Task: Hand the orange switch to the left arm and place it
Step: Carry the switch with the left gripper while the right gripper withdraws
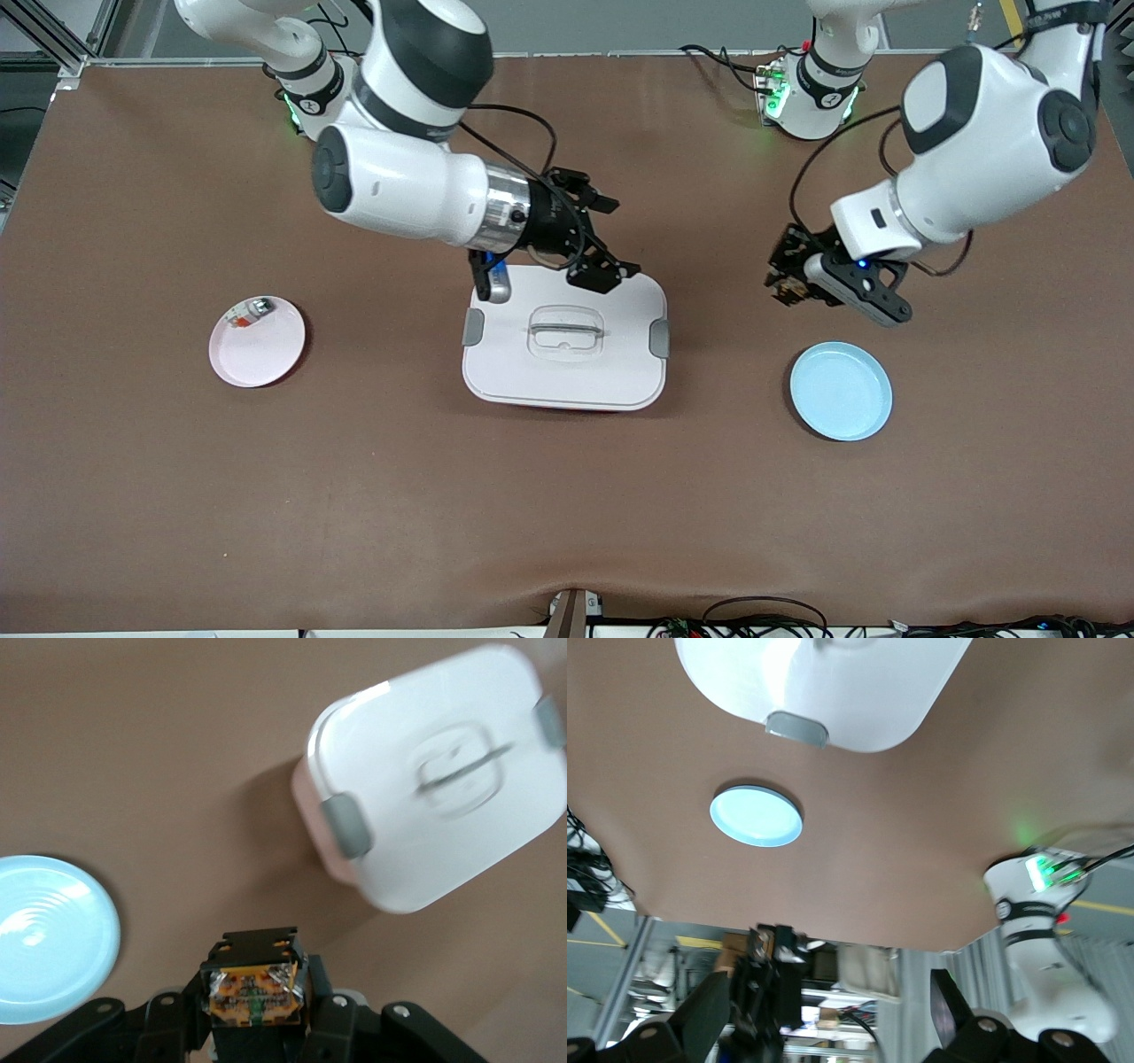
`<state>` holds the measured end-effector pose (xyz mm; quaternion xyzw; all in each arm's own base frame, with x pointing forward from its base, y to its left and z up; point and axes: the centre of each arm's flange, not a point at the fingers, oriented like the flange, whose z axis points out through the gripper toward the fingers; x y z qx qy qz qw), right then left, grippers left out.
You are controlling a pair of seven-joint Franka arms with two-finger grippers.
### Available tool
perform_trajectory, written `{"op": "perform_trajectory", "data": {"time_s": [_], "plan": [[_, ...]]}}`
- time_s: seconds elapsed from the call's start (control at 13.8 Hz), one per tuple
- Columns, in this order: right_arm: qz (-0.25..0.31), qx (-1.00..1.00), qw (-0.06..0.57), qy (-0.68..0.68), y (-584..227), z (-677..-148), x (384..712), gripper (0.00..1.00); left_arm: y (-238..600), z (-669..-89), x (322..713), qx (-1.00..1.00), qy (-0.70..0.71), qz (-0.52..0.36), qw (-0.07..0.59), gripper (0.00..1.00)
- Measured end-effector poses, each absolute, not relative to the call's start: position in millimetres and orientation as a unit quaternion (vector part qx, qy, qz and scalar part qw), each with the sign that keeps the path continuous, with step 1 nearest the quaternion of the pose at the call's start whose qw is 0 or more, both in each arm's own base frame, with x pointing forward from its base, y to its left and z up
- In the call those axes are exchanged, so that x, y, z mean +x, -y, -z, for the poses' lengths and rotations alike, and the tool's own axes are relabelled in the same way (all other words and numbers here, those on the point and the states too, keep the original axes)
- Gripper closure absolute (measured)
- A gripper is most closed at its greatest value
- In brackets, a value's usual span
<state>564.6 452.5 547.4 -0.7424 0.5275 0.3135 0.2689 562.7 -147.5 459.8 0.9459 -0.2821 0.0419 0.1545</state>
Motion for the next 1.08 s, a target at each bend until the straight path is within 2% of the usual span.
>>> {"op": "perform_trajectory", "data": {"time_s": [0.36,0.65,1.08], "plan": [[-0.276,-0.832,0.236,-0.419,-365,-603,562,0.0,48,-374,600,0.879,0.468,-0.004,0.095,0.58],[-0.238,-0.893,0.194,-0.328,-299,-629,552,0.0,42,-328,625,0.801,0.597,-0.003,0.036,0.58],[-0.173,-0.955,0.143,-0.192,-208,-633,542,0.0,30,-251,641,0.682,0.731,-0.016,0.006,0.58]]}}
